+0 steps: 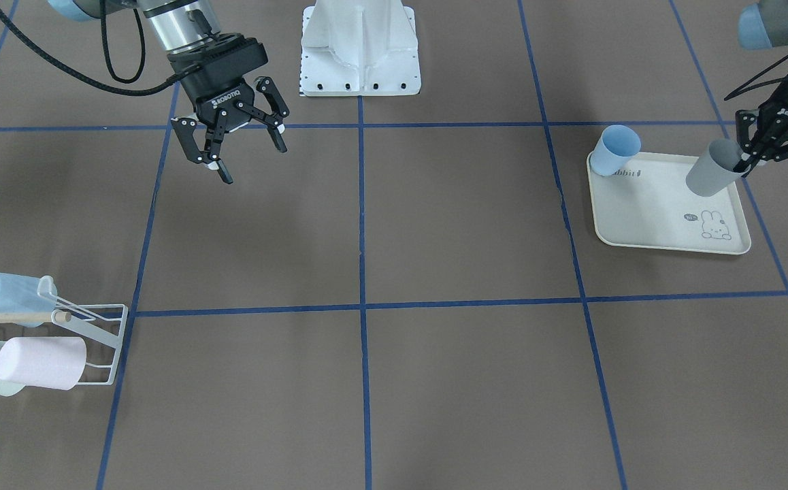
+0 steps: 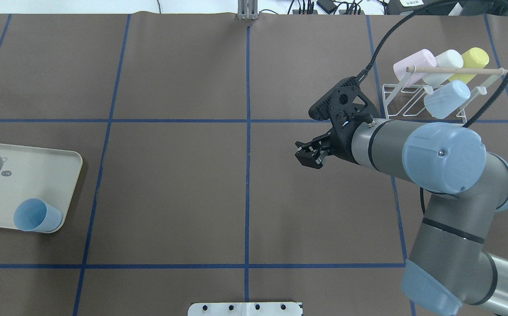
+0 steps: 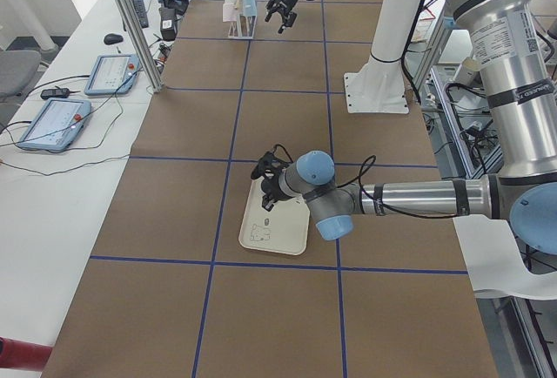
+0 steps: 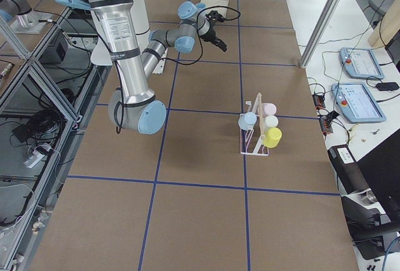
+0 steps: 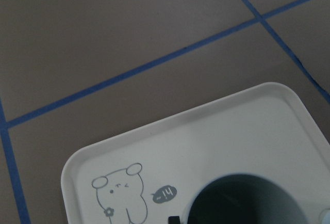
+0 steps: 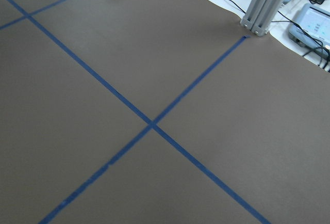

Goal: Transfer IKEA cup to right arm and place on rack

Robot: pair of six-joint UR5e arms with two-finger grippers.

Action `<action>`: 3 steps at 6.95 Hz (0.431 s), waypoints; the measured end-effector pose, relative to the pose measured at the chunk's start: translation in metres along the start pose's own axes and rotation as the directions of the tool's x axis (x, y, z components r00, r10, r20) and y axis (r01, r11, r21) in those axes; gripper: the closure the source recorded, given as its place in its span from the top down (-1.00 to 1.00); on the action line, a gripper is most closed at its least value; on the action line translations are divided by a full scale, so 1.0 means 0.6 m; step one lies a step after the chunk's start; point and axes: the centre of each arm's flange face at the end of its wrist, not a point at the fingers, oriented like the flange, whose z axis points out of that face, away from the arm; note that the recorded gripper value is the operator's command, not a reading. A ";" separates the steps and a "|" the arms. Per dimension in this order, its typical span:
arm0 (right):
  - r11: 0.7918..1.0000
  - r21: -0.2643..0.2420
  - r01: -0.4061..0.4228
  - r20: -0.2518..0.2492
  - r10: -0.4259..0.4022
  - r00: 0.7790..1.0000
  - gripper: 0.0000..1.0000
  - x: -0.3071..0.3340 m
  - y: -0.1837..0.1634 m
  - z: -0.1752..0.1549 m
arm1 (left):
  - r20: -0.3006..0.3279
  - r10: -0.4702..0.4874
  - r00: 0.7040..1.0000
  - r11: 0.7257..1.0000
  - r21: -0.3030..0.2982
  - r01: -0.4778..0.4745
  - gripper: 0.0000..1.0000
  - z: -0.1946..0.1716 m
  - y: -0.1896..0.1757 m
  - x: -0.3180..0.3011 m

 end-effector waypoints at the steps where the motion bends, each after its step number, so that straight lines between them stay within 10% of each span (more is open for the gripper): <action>1: 0.998 0.067 0.000 0.060 -0.004 0.998 0.99 -0.016 0.014 0.028 | -0.043 -0.069 0.997 0.997 0.019 0.070 -1.00 -0.015 -0.066 0.047; 3: 0.979 0.203 -0.004 0.180 -0.033 0.983 0.98 -0.044 0.052 0.072 | -0.188 -0.222 0.957 0.973 0.028 0.231 -1.00 -0.053 -0.177 0.159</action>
